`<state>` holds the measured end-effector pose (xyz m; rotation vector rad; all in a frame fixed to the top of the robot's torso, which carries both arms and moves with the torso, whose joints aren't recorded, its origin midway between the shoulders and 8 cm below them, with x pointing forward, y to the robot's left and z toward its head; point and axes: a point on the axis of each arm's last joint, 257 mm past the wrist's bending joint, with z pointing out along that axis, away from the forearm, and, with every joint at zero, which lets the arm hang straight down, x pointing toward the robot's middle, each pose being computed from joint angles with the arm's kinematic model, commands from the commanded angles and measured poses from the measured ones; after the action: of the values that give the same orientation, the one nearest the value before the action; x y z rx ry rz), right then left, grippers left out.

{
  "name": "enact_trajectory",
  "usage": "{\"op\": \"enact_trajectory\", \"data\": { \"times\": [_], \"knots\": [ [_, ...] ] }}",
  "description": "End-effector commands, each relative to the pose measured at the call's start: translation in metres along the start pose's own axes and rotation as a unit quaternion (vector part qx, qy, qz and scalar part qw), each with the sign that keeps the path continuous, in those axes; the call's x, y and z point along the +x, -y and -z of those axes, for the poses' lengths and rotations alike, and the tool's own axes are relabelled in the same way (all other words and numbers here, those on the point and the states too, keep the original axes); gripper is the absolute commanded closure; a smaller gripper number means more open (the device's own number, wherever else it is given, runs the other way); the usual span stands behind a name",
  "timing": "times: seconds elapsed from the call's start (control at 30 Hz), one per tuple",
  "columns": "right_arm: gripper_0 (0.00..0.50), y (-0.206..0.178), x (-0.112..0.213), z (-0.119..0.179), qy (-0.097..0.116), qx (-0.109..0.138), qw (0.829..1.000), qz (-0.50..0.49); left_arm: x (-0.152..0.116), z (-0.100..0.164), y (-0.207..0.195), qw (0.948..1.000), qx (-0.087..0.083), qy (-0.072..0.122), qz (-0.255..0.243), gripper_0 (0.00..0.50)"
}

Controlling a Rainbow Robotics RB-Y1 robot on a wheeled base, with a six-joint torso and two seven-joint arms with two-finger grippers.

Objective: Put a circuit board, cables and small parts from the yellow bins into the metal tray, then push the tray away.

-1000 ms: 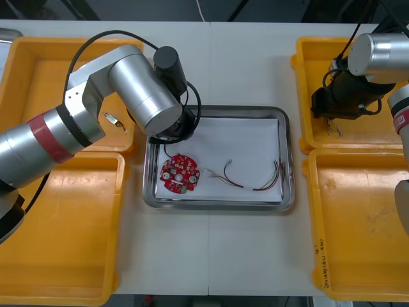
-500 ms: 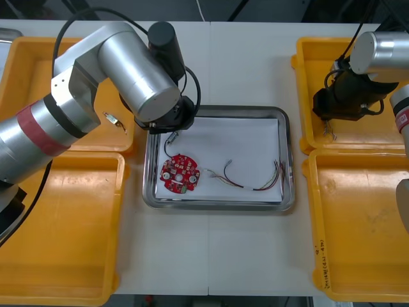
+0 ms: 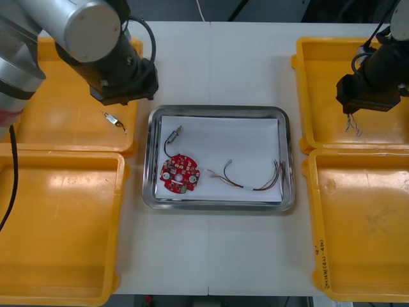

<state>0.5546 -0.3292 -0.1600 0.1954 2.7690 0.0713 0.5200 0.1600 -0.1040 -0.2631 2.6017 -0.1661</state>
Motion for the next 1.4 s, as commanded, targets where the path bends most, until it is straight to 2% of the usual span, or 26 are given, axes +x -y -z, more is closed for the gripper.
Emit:
{"op": "enact_trajectory", "data": {
  "times": [0.03, 0.17, 0.3, 0.47, 0.57, 0.7, 0.83, 0.97, 1.0, 1.1, 1.17, 1.3, 1.4],
  "knots": [
    [0.500, 0.019, -0.020, 0.048, 0.040, 0.015, 0.999, 0.025, -0.033, 0.037, -0.026, 0.9988, -0.007, 0.029, 0.039, 0.000],
    [0.500, 0.016, -0.016, 0.069, 0.045, 0.027, 0.996, 0.077, -0.043, 0.042, -0.050, 0.9973, -0.019, 0.023, 0.068, 0.000],
    [0.500, 0.009, -0.029, 0.092, 0.083, 0.030, 0.988, 0.126, -0.052, 0.042, -0.065, 0.9950, -0.028, 0.017, 0.095, 0.000],
    [0.500, -0.004, -0.039, 0.117, 0.126, 0.036, 0.974, 0.187, -0.060, 0.035, -0.080, 0.9904, -0.038, 0.001, 0.133, 0.000],
    [0.500, -0.015, -0.040, 0.124, 0.137, 0.035, 0.964, 0.226, -0.064, 0.029, -0.084, 0.9880, -0.035, -0.007, 0.150, 0.000],
    [0.500, -0.040, -0.031, 0.127, 0.150, 0.024, 0.945, 0.291, -0.067, 0.017, -0.087, 0.9832, -0.020, -0.023, 0.180, 0.000],
    [0.500, -0.069, -0.021, 0.134, 0.164, 0.025, 0.913, 0.372, -0.068, 0.008, -0.091, 0.9785, -0.016, -0.036, 0.202, 0.000],
    [0.500, -0.096, -0.009, 0.134, 0.166, 0.020, 0.882, 0.440, -0.066, -0.003, -0.092, 0.9748, -0.012, -0.047, 0.218, 0.000],
    [0.500, -0.108, -0.003, 0.134, 0.166, 0.016, 0.867, 0.469, -0.065, -0.008, -0.091, 0.9729, -0.007, -0.053, 0.225, 0.000],
    [0.500, -0.133, 0.015, 0.129, 0.158, 0.006, 0.832, 0.532, -0.063, -0.020, -0.090, 0.9682, 0.000, -0.064, 0.242, 0.000],
    [0.500, -0.143, 0.024, 0.125, 0.151, -0.001, 0.817, 0.557, -0.062, -0.026, -0.090, 0.9664, 0.001, -0.067, 0.248, 0.000],
    [0.500, -0.164, 0.046, 0.113, 0.130, -0.023, 0.780, 0.612, -0.060, -0.042, -0.091, 0.9635, -0.006, -0.073, 0.258, 0.000],
    [0.500, -0.175, 0.060, 0.101, 0.117, -0.029, 0.751, 0.649, -0.057, -0.054, -0.087, 0.9615, -0.008, -0.078, 0.263, 0.000]
  ]
}}
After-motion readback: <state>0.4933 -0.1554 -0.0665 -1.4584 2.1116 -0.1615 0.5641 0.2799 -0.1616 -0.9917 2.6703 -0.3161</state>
